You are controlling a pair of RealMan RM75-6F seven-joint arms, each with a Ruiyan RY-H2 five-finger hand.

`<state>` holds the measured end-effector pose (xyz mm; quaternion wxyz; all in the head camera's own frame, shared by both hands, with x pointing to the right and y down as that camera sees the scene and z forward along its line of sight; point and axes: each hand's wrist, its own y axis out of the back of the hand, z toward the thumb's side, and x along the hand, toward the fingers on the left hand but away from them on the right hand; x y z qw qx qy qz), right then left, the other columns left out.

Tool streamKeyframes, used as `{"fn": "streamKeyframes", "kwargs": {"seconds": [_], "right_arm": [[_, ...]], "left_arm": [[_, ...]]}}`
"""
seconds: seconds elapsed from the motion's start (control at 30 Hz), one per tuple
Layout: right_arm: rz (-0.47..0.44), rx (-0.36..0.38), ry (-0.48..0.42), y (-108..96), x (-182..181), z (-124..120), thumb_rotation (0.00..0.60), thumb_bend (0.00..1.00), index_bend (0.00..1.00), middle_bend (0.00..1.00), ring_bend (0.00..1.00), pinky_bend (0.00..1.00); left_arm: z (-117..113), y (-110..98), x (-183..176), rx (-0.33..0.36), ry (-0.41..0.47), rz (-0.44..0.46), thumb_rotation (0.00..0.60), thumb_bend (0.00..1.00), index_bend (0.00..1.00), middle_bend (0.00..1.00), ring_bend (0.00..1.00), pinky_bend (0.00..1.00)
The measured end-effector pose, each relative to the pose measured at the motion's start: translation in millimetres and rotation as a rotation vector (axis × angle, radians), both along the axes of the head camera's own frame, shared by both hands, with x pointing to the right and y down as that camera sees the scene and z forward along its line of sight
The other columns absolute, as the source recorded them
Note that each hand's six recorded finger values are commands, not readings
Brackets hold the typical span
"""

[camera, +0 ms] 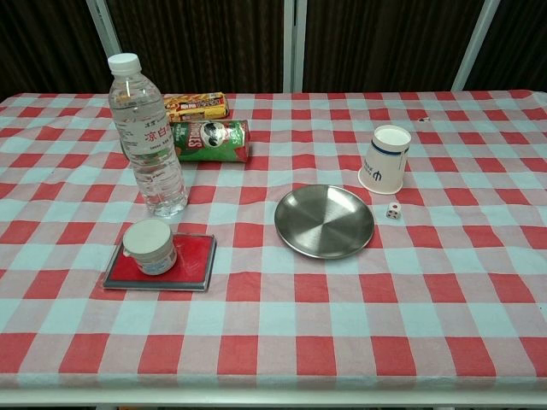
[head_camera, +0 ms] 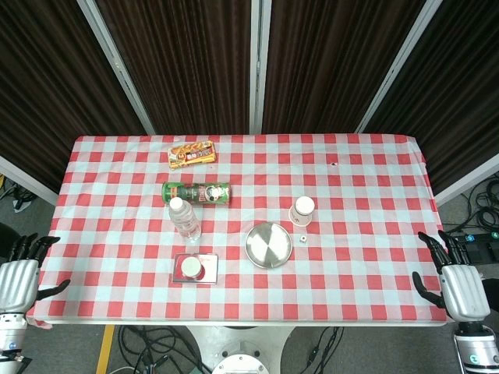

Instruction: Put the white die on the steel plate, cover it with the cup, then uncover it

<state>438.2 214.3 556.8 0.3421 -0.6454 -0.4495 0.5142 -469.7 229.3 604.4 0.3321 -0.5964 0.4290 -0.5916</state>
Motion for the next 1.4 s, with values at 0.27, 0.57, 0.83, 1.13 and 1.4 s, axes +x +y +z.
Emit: {"fn": "streamKeyframes", "kwargs": {"seconds": [0.27,0.57,0.83,1.13,1.4], "right_arm": [[-0.013,-0.016,-0.005,-3.0,-4.9,4.3,0.6,0.32,0.11,0.2,0.04,0.11],[-0.116,-0.097,0.014,-20.2,-27.6,26.8,0.6,0.32,0.21,0.58,0.53,0.59],[-0.275,-0.262,0.088,-55.5,-73.7,78.4,0.6,0.28,0.32,0.89,0.85,0.88],[-0.366,-0.343,0.094,-88.1,-144.6,144.5,0.6,0.28,0.38,0.94,0.9,0.92],[-0.38,-0.365,0.119,-92.2,-174.0,180.4,0.6,0.28,0.39,0.94,0.9,0.92]], "left_arm": [[1.3,-2.5,1.4,0.003,0.001,0.002,0.6,0.07,0.2,0.19,0.1,0.08],[-0.1,-3.0,3.0,0.01,0.007,0.006,0.6,0.07,0.2,0.19,0.1,0.08],[0.1,1.7,-1.1,0.0,0.001,-0.009,0.6,0.07,0.2,0.19,0.1,0.08],[2.1,2.3,-5.0,-0.006,-0.001,-0.016,0.6,0.07,0.2,0.19,0.1,0.08],[5.8,2.5,-7.4,-0.011,0.003,-0.019,0.6,0.07,0.2,0.19,0.1,0.08]]}}
